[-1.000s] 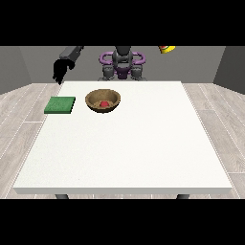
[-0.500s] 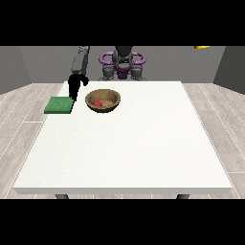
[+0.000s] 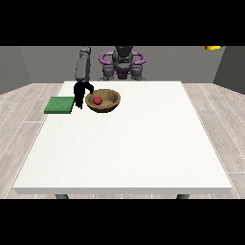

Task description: Pick the cup and pour the ball into the bowl, then pick the bowl and place it on the pad

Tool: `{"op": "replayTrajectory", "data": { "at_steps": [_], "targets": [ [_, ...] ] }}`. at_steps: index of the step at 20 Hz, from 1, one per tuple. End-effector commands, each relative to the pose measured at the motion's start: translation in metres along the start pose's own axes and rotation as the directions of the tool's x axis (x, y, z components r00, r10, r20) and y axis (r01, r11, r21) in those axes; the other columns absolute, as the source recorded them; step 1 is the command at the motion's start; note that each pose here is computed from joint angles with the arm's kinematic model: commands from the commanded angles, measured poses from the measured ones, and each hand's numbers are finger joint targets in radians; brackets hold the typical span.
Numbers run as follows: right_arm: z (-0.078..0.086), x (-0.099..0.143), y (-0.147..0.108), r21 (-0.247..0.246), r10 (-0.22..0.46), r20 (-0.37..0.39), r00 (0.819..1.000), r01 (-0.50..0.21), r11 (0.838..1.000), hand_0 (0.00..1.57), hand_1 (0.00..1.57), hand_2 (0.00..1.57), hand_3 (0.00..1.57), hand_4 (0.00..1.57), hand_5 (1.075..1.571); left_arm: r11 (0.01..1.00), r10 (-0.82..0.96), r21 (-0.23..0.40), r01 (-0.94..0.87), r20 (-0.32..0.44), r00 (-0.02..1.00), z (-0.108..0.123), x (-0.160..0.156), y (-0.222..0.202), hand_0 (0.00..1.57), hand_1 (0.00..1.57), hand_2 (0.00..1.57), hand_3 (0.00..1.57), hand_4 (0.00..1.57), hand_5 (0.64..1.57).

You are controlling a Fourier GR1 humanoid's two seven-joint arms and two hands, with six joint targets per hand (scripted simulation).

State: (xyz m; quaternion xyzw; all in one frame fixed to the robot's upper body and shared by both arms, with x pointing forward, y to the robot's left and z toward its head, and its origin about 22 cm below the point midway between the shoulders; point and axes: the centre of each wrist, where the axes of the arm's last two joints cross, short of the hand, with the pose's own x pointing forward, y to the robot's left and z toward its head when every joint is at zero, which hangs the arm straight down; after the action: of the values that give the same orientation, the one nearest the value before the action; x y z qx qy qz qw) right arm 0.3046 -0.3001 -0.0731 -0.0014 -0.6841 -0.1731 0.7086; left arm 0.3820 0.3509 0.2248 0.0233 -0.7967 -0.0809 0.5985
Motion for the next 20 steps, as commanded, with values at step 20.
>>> {"op": "replayTrajectory", "data": {
  "at_steps": [20],
  "targets": [
    [-0.021,-0.019,0.049,0.005,0.020,0.014,1.000,-0.020,1.000,0.00,0.00,0.00,0.00,0.50,1.556,0.997,-0.025,0.070,0.020,0.077,0.997,0.034,0.039,0.066,0.00,0.00,0.00,0.00,1.02,1.543]
  ]
}}
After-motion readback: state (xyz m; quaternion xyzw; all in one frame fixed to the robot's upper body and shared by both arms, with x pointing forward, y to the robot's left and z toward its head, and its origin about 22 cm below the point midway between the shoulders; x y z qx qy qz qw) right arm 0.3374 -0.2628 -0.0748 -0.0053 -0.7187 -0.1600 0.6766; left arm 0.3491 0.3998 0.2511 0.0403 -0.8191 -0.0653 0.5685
